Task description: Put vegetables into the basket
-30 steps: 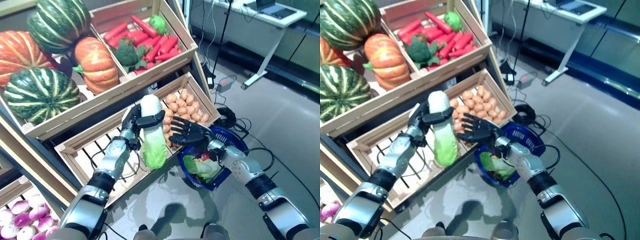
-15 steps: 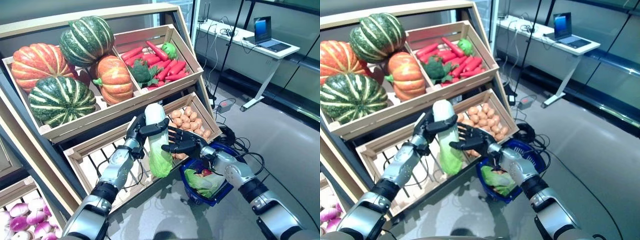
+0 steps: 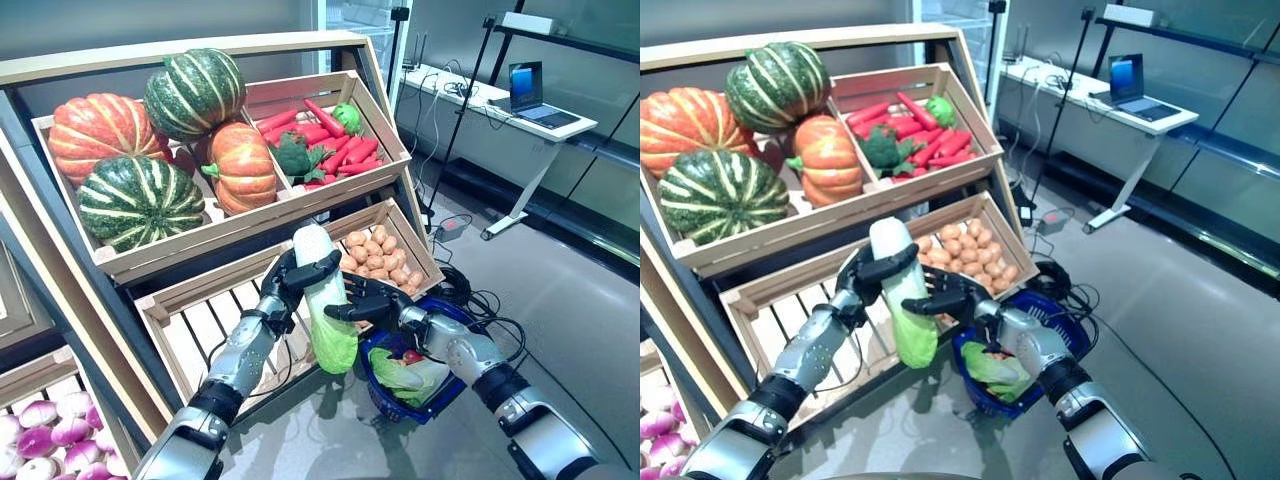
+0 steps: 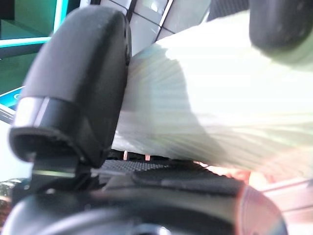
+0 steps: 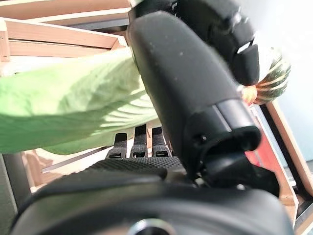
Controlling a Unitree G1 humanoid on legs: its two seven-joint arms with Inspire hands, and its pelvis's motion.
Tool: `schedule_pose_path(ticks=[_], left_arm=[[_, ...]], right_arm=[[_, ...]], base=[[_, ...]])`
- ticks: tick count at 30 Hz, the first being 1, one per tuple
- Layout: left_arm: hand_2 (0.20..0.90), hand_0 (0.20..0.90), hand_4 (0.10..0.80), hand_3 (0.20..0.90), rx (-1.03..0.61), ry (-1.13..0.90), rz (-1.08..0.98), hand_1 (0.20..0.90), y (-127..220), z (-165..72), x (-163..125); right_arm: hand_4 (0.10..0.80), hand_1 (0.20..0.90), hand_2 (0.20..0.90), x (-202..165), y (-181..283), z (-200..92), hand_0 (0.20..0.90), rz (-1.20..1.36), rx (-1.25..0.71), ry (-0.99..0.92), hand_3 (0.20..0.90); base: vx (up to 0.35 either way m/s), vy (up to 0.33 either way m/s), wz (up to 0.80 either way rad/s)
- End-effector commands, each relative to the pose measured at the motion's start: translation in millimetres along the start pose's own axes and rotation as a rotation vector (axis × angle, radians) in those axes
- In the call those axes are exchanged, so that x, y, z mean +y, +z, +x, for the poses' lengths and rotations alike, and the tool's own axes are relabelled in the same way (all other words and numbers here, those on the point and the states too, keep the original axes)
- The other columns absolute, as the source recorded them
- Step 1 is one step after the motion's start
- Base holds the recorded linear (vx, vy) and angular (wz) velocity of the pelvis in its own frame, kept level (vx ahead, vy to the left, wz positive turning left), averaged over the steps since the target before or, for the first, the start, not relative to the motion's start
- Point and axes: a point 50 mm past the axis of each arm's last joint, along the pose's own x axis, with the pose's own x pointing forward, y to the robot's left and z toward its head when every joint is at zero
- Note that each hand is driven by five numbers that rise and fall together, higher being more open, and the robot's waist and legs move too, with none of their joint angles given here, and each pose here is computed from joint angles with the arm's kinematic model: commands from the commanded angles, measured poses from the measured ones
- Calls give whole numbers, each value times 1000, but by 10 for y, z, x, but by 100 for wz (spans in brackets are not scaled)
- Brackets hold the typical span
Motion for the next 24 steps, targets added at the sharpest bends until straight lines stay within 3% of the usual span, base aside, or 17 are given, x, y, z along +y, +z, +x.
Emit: schedule_pose_path(ticks=[1,18,24], left_arm=[[300,300,400,300,-334,-542,-116,300,690,253,-1099],[300,300,400,300,-306,-880,-104,300,654,120,-1625],[300,300,400,300,-258,-922,-200,300,603,100,-1675]], right_arm=[[800,900,900,347,135,256,900,-30,2,133,900],[800,900,900,328,-129,370,900,48,189,131,900],[800,900,900,530,39,413,900,138,50,307,900]], base=[[0,0,0],[6,0,0],[0,0,0]])
